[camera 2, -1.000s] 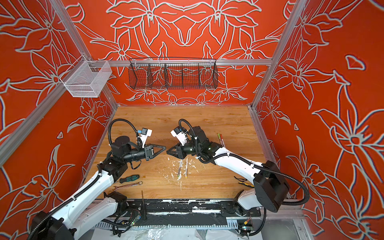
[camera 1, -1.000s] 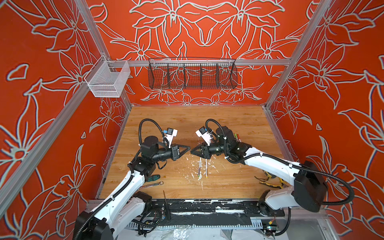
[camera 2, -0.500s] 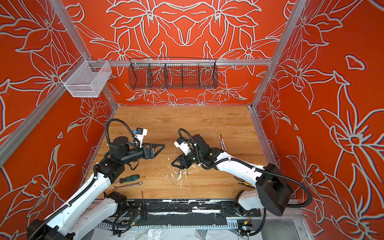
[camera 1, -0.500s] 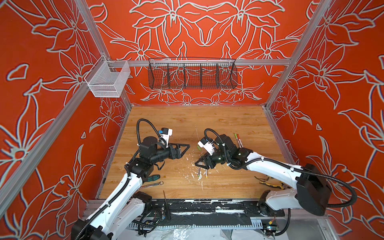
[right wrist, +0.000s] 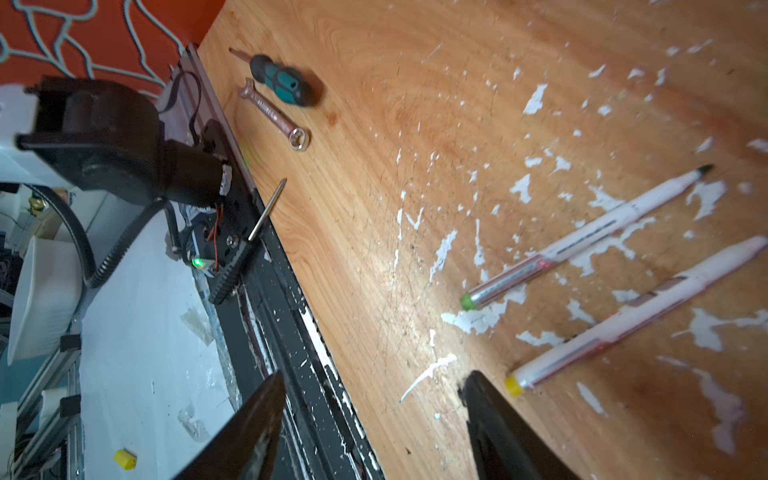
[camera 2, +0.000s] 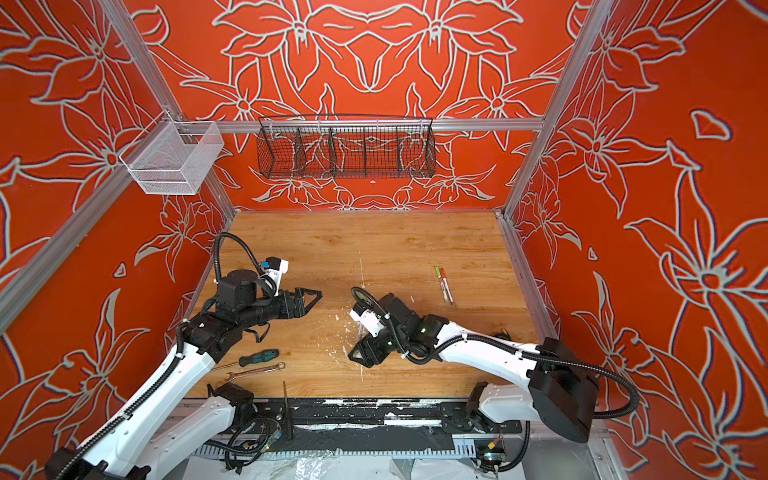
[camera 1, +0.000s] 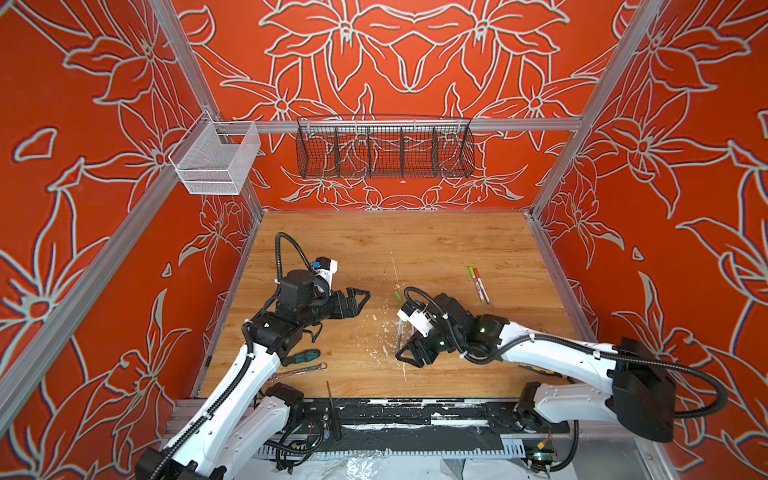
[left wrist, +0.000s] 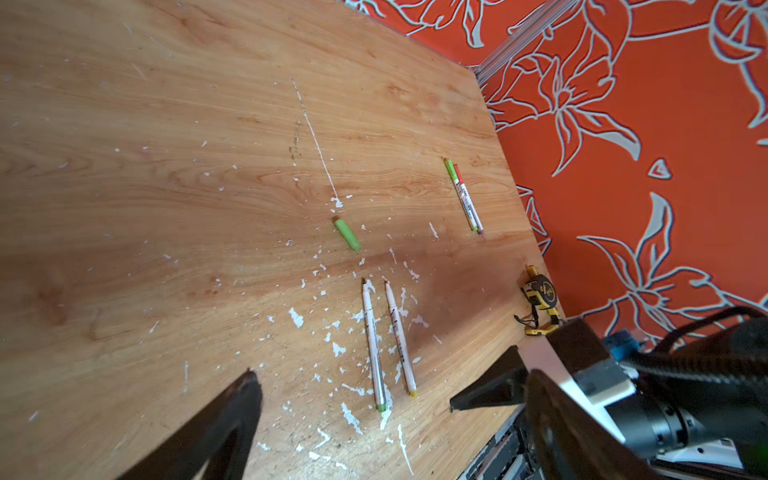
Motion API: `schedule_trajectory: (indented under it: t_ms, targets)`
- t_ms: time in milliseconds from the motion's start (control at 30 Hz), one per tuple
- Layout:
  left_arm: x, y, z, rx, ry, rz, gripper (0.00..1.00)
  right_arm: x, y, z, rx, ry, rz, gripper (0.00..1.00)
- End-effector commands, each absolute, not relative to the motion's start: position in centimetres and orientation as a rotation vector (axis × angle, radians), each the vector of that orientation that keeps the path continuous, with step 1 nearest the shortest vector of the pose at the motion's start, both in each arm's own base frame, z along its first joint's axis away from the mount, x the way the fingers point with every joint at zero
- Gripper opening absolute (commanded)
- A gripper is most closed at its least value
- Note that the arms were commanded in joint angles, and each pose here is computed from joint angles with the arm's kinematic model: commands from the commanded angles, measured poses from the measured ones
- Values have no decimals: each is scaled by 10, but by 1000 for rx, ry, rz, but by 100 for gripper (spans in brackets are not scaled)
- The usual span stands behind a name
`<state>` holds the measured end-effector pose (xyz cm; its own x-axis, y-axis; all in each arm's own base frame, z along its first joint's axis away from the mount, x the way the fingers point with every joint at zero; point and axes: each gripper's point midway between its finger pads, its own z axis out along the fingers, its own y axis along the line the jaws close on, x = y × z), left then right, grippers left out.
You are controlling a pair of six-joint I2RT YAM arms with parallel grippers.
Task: Insert the pens into the pen caps
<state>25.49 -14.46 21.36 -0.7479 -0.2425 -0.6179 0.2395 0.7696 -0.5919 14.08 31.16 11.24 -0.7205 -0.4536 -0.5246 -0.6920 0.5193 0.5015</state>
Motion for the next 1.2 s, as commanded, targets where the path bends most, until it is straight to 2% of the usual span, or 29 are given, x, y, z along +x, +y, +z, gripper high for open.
schedule_trajectory:
  t_ms: [0, 133, 233, 367, 567, 667, 1000, 1167]
  targets:
    - [245, -135, 205, 3, 2329, -799, 97, 134, 307, 106, -938, 2459, 990, 71]
    - [238, -122, 206, 41, 2381, -677, 97, 87, 323, 108, -1205, 2366, 1022, 71]
    - [234, -108, 202, 68, 2420, -561, 97, 27, 334, 107, -1509, 2188, 1043, 73]
    - [231, -106, 198, 82, 2448, -535, 97, -42, 346, 102, -1821, 2000, 1042, 76]
    - [232, -102, 195, 65, 2457, -509, 97, -133, 361, 78, -2233, 1703, 841, 76]
    - [232, -104, 195, 75, 2454, -518, 97, -161, 360, 65, -2376, 1571, 685, 75]
    - [225, -100, 206, 65, 2387, -526, 97, -234, 389, 60, -2577, 1198, 518, 72]
    - [227, -103, 205, 74, 2396, -535, 97, -251, 393, 69, -2663, 1057, 587, 68]
